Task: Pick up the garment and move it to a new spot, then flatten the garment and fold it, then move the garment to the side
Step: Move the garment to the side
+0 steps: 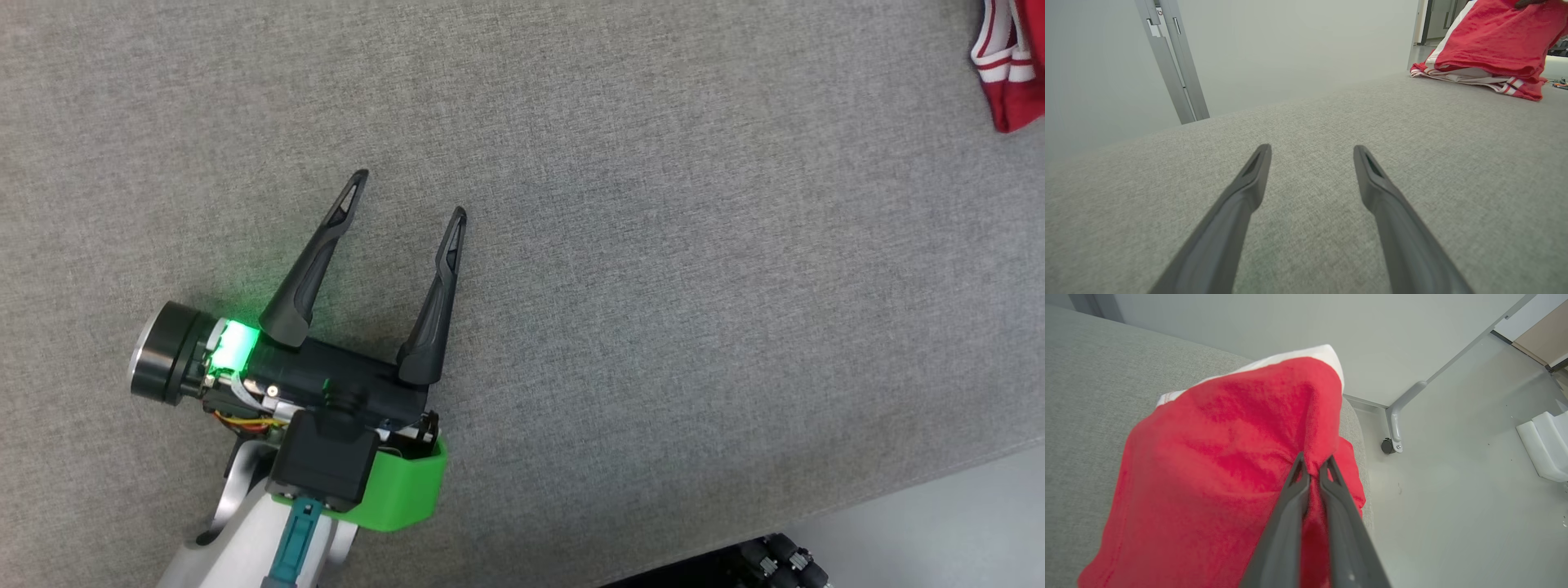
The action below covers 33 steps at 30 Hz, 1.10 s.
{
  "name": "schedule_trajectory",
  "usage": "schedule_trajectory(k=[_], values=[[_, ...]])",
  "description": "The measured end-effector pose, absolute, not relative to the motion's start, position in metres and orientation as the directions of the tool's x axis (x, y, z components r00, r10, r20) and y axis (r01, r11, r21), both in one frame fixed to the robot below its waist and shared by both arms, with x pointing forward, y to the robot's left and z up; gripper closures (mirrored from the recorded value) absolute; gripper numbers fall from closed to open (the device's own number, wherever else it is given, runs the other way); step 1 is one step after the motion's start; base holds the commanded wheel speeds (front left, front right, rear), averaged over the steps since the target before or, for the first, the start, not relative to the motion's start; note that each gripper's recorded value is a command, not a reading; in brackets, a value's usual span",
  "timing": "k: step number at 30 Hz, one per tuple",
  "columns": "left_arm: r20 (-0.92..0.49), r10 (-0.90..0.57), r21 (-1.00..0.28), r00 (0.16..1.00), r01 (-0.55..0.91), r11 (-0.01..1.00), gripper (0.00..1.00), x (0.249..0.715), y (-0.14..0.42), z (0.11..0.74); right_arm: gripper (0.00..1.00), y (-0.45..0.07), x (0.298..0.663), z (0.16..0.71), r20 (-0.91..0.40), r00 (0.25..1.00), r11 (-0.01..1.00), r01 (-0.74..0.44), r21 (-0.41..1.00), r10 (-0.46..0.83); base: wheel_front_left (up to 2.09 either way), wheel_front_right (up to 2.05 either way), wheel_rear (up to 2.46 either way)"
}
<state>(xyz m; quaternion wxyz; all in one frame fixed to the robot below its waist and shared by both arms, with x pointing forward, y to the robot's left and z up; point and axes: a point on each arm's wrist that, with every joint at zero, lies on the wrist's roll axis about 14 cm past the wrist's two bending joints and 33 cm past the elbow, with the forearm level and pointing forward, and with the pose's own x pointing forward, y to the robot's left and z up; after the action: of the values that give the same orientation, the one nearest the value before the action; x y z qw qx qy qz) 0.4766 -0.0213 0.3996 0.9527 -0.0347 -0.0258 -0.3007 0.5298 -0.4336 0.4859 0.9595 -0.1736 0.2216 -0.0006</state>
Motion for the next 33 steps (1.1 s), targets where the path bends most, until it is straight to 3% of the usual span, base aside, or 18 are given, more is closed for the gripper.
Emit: schedule_trajectory(k=[4,5,7,17,24,33], values=[[0.066,-0.569,-0.054,0.820,0.572,0.818,0.00,0.478,-0.020,0.396,1.00,-0.442,0.530,0.481,-0.429,0.897,0.938,-0.056,-0.342,-0.103,0.00,0.00,0.00],[0.065,-0.569,-0.053,0.820,0.572,0.819,0.00,0.478,-0.020,0.396,0.93,-0.445,0.530,0.480,-0.431,0.895,0.937,-0.051,-0.347,-0.111,0.00,0.00,0.00],[0.066,-0.567,-0.050,0.821,0.570,0.820,0.00,0.479,-0.019,0.396,0.00,-0.453,0.529,0.478,-0.431,0.892,0.936,-0.026,-0.351,-0.137,0.00,0.00,0.00],[0.075,-0.548,-0.048,0.833,0.552,0.833,0.00,0.480,-0.016,0.406,0.00,-0.453,0.531,0.472,-0.411,0.898,0.943,0.012,-0.333,-0.156,0.00,0.00,0.00],[0.091,-0.509,-0.047,0.856,0.514,0.856,0.00,0.477,-0.009,0.426,0.00,-0.384,0.546,0.468,-0.342,0.940,0.985,-0.074,-0.154,0.017,0.00,0.00,0.00],[0.056,-0.368,-0.097,0.928,0.372,0.923,0.00,0.466,0.024,0.446,0.00,-0.267,0.531,0.453,-0.227,0.944,0.969,-0.221,0.110,0.241,0.00,0.00,0.00]])
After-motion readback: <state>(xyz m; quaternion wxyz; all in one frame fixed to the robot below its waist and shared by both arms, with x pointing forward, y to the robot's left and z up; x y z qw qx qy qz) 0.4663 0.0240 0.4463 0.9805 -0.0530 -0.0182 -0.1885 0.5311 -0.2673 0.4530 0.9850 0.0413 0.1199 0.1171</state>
